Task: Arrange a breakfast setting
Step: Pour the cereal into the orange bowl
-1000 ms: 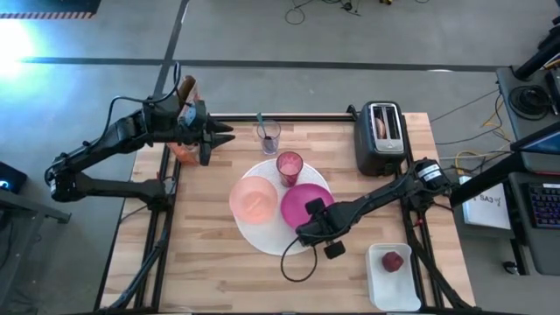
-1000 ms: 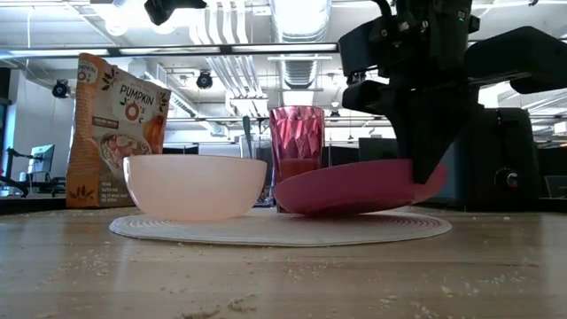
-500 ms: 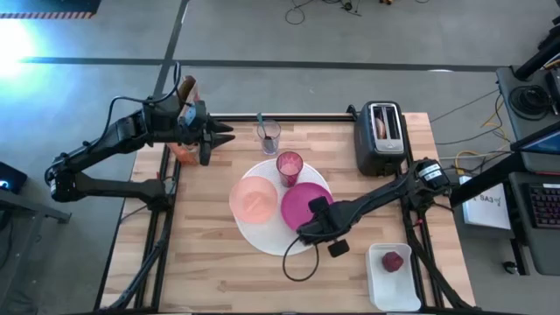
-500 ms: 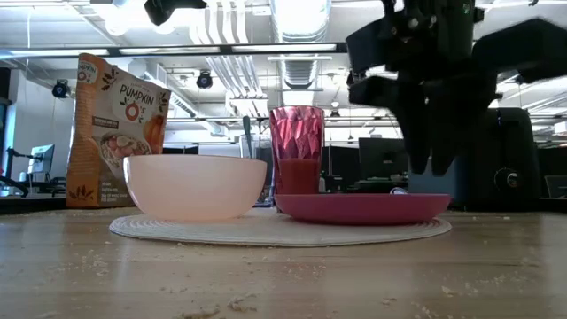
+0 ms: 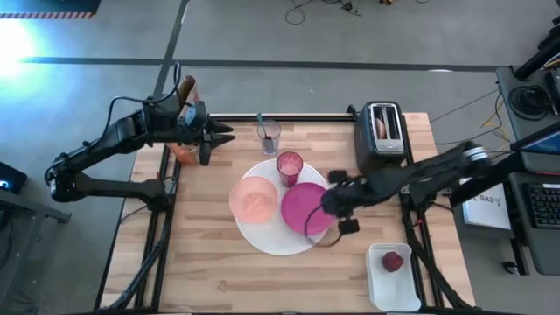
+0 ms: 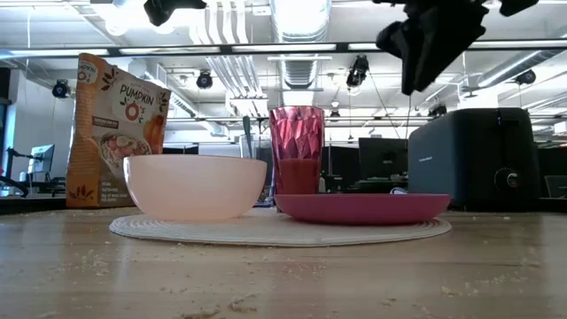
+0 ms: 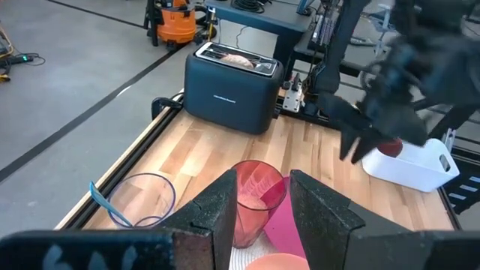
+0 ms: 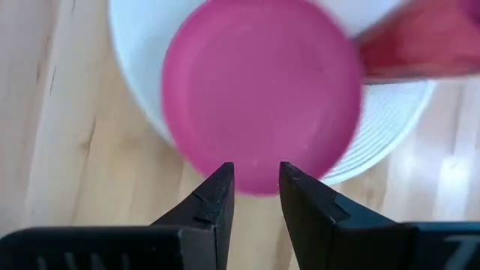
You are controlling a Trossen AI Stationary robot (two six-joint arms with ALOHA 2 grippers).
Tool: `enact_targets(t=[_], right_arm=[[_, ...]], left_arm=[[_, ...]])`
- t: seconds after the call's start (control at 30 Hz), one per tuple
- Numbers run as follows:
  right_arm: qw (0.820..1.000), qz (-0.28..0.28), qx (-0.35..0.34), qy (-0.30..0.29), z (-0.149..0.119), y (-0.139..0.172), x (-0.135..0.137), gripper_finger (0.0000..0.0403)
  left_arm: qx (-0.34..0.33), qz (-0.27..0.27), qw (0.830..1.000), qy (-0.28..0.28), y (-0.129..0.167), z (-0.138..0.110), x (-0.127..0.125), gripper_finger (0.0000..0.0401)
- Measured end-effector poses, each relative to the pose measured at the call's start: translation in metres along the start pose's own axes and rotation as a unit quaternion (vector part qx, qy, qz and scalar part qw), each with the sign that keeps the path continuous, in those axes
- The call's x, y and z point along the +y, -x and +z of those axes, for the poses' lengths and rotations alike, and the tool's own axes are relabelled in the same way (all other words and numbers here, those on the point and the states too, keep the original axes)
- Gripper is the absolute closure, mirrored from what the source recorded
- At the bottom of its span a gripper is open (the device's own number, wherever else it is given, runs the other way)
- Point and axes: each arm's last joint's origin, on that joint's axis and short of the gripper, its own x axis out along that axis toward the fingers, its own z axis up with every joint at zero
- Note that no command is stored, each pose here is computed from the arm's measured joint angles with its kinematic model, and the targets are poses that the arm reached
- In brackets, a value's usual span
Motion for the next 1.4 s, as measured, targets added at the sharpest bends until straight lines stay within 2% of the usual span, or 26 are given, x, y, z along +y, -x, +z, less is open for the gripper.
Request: enact_targets(t=[0.1,0.27,0.47,0.57,0.7,0.9,1.13,1.4], right_arm=[[0.995,-0.002,-0.079,-0.055,-0.02,0.005,-0.009,0.0307],[0.974,0.005,-0.18,-0.135,-0.047,0.009,-0.012,0.0308],[0.965,-0.055,-0.197,-0.167,-0.073,0.007,-0.015,0.0317],[0.959,-0.062,-0.192,-0.199,-0.083,0.004,-0.015,0.0325],[0.96,-0.061,-0.215,-0.17,-0.095,-0.008,-0.013,0.0336],[0.948,-0.058,-0.28,-0.142,-0.105,-0.027,-0.01,0.0341],[0.951,-0.059,-0.27,-0.14,-0.126,-0.044,-0.007,0.034],[0.921,-0.052,-0.355,-0.154,-0.149,-0.067,-0.004,0.0338]], left_arm=[[0.002,0.0,1.0,0.0,0.0,0.0,0.0,0.0294],[0.002,0.0,1.0,0.0,0.0,0.0,0.0,0.0294],[0.002,0.0,1.0,0.0,0.0,0.0,0.0,0.0294],[0.002,0.0,1.0,0.0,0.0,0.0,0.0,0.0294],[0.002,0.0,1.0,-0.001,0.0,0.0,0.0,0.0294],[0.008,0.001,1.0,0.0,-0.002,-0.003,0.001,0.0294],[0.02,0.002,1.0,0.001,-0.007,-0.01,0.002,0.0294],[0.051,0.005,0.999,0.006,-0.018,-0.028,0.005,0.0294]])
